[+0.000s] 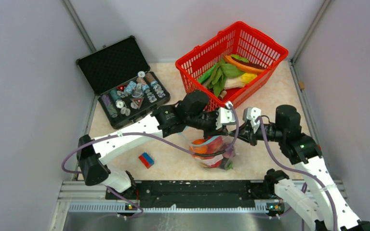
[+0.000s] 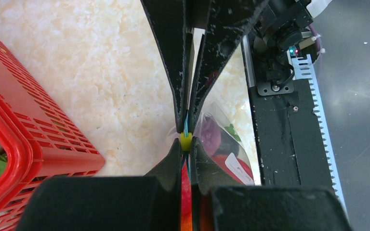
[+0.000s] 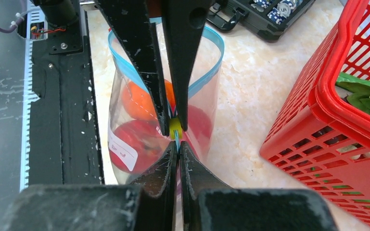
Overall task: Place the food in the zip-top bag and seal the zipper
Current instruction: Zip the zipper food storage bag at the center of the board.
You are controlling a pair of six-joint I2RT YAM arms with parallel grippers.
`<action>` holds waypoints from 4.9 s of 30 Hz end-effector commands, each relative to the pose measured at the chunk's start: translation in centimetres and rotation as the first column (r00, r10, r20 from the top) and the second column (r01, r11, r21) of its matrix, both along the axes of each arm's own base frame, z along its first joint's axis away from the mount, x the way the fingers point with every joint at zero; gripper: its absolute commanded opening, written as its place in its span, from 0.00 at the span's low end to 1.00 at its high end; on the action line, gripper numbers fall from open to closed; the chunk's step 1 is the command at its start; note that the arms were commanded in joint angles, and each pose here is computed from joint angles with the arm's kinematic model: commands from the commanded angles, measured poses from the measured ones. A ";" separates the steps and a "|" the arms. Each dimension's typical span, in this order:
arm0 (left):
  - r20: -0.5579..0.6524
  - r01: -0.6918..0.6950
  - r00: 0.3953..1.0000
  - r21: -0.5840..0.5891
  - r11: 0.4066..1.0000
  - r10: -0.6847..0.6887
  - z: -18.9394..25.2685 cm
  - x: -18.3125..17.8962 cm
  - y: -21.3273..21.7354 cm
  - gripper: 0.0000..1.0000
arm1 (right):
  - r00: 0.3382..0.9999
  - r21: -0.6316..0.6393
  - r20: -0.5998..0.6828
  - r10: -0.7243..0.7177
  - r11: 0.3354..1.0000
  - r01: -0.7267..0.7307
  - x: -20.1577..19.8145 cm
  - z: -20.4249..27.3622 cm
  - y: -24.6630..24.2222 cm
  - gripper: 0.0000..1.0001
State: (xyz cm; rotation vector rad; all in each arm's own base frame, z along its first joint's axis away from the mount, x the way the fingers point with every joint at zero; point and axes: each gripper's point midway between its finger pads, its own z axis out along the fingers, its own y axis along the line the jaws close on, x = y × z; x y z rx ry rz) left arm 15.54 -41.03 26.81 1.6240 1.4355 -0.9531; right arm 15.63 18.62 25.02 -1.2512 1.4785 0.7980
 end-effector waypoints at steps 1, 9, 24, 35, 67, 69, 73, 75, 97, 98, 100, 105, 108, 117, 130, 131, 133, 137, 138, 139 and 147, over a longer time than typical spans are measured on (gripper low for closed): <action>0.025 -0.049 0.998 -0.024 0.999 0.049 0.4 -0.2 1.5 0.00 | 0.997 0.049 0.071 0.004 0.999 -0.007 0.2 1.9 0.5 0.00; 0.034 -0.080 0.996 -0.005 0.997 0.080 0.1 0.1 2.3 0.00 | 0.998 0.060 0.064 -0.002 0.998 -0.002 -0.2 1.4 0.5 0.00; -0.007 -0.062 0.998 -0.061 0.996 0.061 0.5 -1.2 2.7 0.00 | 0.999 0.093 0.043 -0.005 0.996 0.001 -1.2 0.7 0.4 0.02; -0.047 0.030 0.998 -0.085 0.996 -0.034 1.7 -2.2 0.8 0.00 | 0.999 0.092 0.042 0.005 0.996 -0.009 -0.3 1.0 0.9 0.47; 0.031 -0.241 0.970 0.011 0.970 0.241 -2.3 0.2 7.4 0.00 | 0.997 0.062 -0.012 -0.072 0.995 0.073 -0.5 -0.5 0.4 0.00; 0.022 -0.245 0.969 0.003 0.970 0.245 -2.2 0.1 7.4 0.00 | 0.997 0.067 -0.012 -0.071 0.995 0.072 -0.5 -0.4 0.4 0.00; -0.006 -0.204 0.979 -0.056 0.977 0.204 -0.4 -0.4 6.2 0.00 | 0.999 0.104 -0.005 -0.039 0.994 0.039 -0.9 0.5 0.9 0.20; -0.012 -0.167 0.986 -0.076 0.983 0.166 0.7 -0.7 5.6 0.00 | 1.000 0.119 0.002 -0.030 0.992 0.030 -1.0 1.2 1.1 0.43; -0.006 -0.052 0.999 -0.081 0.995 0.052 2.5 -0.9 2.9 0.00 | 0.992 0.088 0.012 0.129 0.988 -0.129 -0.7 2.1 2.8 0.53; -0.007 -0.052 0.999 -0.081 0.995 0.051 2.5 -1.0 2.9 0.00 | 0.991 0.081 0.008 0.130 0.988 -0.130 -0.7 1.9 2.8 0.49; -0.007 -0.052 0.999 -0.081 0.995 0.052 2.4 -0.9 2.9 0.00 | 0.991 0.073 -0.006 0.134 0.988 -0.133 -0.7 1.6 2.8 0.42; -0.005 -0.055 0.999 -0.082 0.995 0.054 2.5 -1.0 3.1 0.00 | 0.991 0.067 -0.018 0.135 0.989 -0.134 -0.6 1.0 2.8 0.44; -0.005 -0.054 0.999 -0.084 0.995 0.054 2.6 -1.1 3.2 0.00 | 0.989 0.070 -0.028 0.147 0.987 -0.145 -0.8 0.9 2.9 0.44; -0.001 -0.063 0.998 -0.081 0.995 0.063 2.5 -1.0 3.3 0.00 | 0.988 0.040 -0.051 0.142 0.989 -0.140 -1.0 0.0 2.7 0.17; 0.010 -0.175 0.984 -0.033 0.984 0.176 -0.6 -0.8 6.5 0.00 | 1.000 0.059 -0.014 -0.010 0.998 0.011 0.2 -0.3 1.7 0.00; 0.011 -0.189 0.982 -0.031 0.981 0.190 -0.9 -0.8 7.0 0.00 | 0.999 0.080 0.012 -0.032 0.996 0.031 0.3 0.2 1.5 0.00; 0.016 -0.220 0.975 -0.025 0.975 0.221 -1.4 -0.8 7.9 0.00 | 0.997 0.100 0.031 -0.065 0.993 0.062 0.4 0.5 1.3 0.00; 0.034 -0.284 0.958 -0.005 0.959 0.284 -2.4 -0.4 9.8 0.00 | 0.993 0.086 0.019 -0.120 0.989 0.118 0.9 0.2 0.7 0.00; 0.034 -0.294 0.955 0.003 0.956 0.294 -2.6 -0.4 10.2 0.00 | 0.991 0.078 0.013 -0.132 0.988 0.131 1.1 0.0 0.5 0.00; 0.036 -0.302 0.953 0.005 0.953 0.302 -2.7 -0.4 10.6 0.00 | 0.990 0.072 0.011 -0.141 0.988 0.140 1.2 -0.1 0.4 0.00; 0.067 -0.317 0.945 -0.038 0.948 0.319 -1.3 -0.5 11.7 0.00 | 0.994 0.110 0.043 -0.098 0.990 0.092 0.6 1.7 0.9 0.11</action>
